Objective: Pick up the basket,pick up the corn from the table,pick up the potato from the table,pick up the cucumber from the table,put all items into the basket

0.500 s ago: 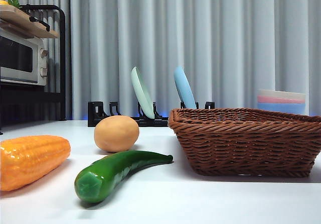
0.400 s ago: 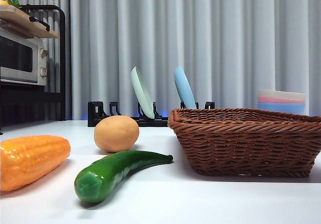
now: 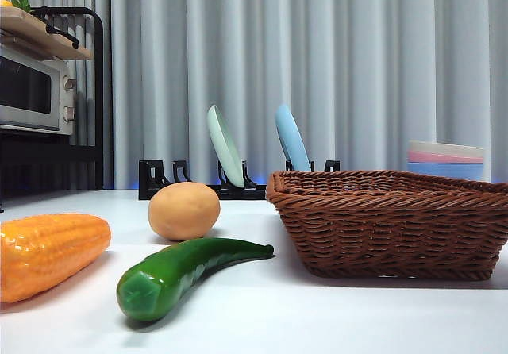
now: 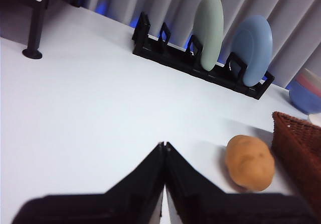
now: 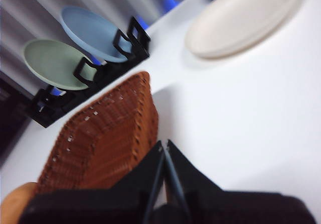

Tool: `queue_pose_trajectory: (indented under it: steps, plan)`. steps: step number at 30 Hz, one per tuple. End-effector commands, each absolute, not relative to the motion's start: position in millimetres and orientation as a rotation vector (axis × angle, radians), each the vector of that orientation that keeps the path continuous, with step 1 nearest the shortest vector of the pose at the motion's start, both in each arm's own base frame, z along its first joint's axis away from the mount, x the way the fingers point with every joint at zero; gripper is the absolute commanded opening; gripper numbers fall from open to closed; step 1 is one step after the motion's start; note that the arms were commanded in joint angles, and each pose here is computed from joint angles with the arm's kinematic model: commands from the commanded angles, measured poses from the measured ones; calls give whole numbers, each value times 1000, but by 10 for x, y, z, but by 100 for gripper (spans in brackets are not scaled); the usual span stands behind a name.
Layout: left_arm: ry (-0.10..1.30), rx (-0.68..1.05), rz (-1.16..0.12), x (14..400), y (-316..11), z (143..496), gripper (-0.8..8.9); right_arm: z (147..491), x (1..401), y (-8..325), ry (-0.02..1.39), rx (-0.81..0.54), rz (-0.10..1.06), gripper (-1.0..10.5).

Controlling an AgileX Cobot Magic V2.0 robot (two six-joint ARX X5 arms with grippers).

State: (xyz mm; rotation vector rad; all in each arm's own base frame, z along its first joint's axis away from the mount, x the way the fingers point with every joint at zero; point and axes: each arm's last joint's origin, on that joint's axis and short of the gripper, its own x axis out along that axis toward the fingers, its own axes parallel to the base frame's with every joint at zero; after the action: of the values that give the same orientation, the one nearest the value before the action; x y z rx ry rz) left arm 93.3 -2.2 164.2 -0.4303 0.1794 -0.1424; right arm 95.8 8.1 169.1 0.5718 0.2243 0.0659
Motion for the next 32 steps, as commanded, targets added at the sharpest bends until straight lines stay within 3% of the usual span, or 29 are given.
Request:
queue_pose_trajectory:
  steps: [1,7,15,19,26,27,30,32]
  plan:
    - [162,-438,-137,905,-20,1838,-6,1886,978,90,225,516,96,-16]
    - [194,-410,-154,963,-23,2213,-7,2292,1171,125,320,423,165,-16]
    - [333,-290,-356,1290,-64,2737,-7,2785,1677,196,461,324,293,-16]
    - [433,-268,-430,1497,-75,2907,-7,2904,1906,213,556,246,302,-16]
    - [609,-278,-500,1819,-82,3042,3,2916,2182,257,742,186,413,-9]
    - [621,-280,-501,1856,-86,3050,24,2902,2213,259,753,189,412,19]
    - [634,-280,-507,1925,-105,3071,282,2848,2279,263,782,193,408,164]
    - [633,-276,-513,1951,-118,3087,379,2807,2313,264,801,194,403,263]
